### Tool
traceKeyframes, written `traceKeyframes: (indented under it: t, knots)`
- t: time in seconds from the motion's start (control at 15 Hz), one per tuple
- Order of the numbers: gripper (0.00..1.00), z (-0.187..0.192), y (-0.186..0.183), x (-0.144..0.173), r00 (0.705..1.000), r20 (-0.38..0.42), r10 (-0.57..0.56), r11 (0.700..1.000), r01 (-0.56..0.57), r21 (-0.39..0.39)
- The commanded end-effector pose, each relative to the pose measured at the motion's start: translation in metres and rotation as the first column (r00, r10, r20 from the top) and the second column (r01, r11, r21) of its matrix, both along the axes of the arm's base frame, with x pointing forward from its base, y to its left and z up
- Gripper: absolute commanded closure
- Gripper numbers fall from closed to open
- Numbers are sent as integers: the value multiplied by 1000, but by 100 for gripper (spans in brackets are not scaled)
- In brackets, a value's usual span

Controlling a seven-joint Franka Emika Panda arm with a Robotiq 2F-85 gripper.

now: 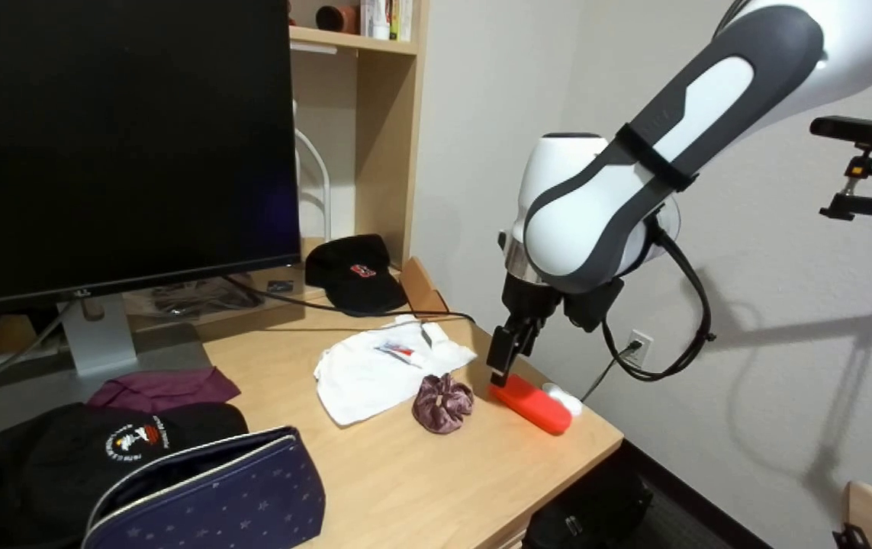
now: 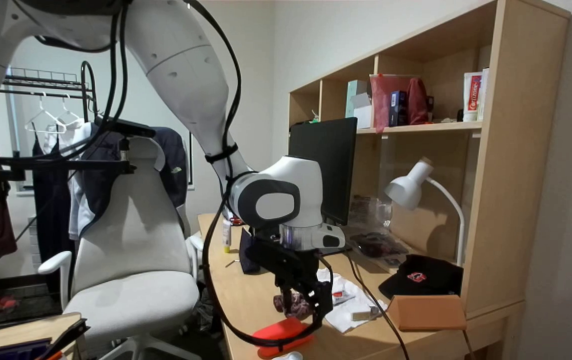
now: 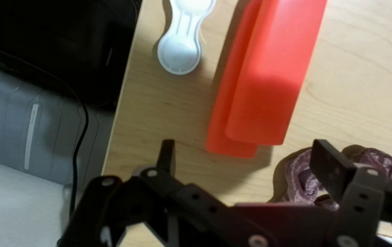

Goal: Stack the orange objects

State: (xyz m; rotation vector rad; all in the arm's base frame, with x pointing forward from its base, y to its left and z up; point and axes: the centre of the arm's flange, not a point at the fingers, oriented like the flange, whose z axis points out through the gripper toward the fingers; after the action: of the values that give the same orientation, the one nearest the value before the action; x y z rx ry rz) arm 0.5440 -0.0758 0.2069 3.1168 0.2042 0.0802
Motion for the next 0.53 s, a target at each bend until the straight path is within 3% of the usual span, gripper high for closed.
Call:
traceKeyframes:
  t: [0.0, 0.47]
  knots:
    - [0, 29, -8, -41, 996, 28, -88, 995, 87, 46]
    - [0, 76, -22, -95, 987, -34, -159, 968, 162, 191]
